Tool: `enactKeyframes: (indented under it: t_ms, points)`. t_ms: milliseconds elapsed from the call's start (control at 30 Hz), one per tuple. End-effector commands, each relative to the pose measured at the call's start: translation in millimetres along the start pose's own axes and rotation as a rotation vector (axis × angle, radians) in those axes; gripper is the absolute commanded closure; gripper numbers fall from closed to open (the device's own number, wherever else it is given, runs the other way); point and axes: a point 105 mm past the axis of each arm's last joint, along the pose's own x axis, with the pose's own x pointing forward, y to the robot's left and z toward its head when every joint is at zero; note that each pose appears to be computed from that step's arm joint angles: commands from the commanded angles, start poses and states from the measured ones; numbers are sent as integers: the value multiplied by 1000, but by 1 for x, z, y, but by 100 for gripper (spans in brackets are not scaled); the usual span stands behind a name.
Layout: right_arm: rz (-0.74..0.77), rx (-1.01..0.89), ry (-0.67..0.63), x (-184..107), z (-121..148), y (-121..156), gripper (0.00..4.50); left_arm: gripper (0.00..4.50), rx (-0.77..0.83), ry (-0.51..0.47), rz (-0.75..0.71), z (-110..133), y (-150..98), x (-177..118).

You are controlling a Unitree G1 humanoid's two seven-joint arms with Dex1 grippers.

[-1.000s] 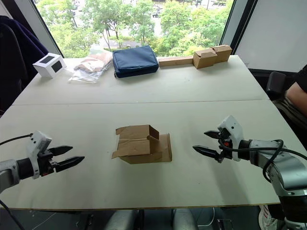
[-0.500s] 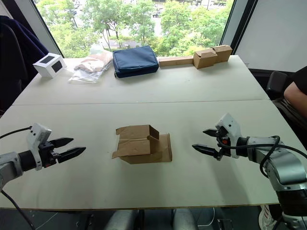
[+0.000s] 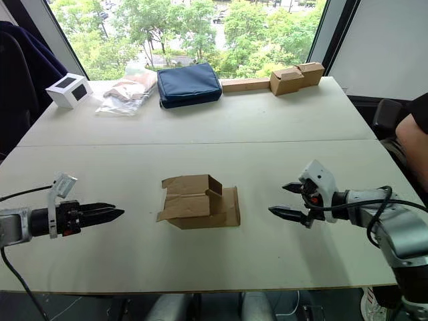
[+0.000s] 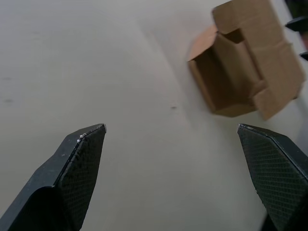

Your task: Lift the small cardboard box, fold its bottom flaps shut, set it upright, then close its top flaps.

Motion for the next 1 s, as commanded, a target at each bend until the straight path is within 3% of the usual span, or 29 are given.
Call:
enactKeyframes:
  t_ms: [33,233,367,1000]
  points:
    - [125,-112,-29,5,29,43,0,2,-76,-20,-132,6,-17,13]
    - [166,-106,-127,34,37,83,0,2,-197,44,-292,2,-32,51]
    - [162,-15,-209,35,42,92,0,2,-214,60,-338,4,-37,68]
    - [66,76,-205,33,28,80,0,2,-242,72,-439,19,-36,124]
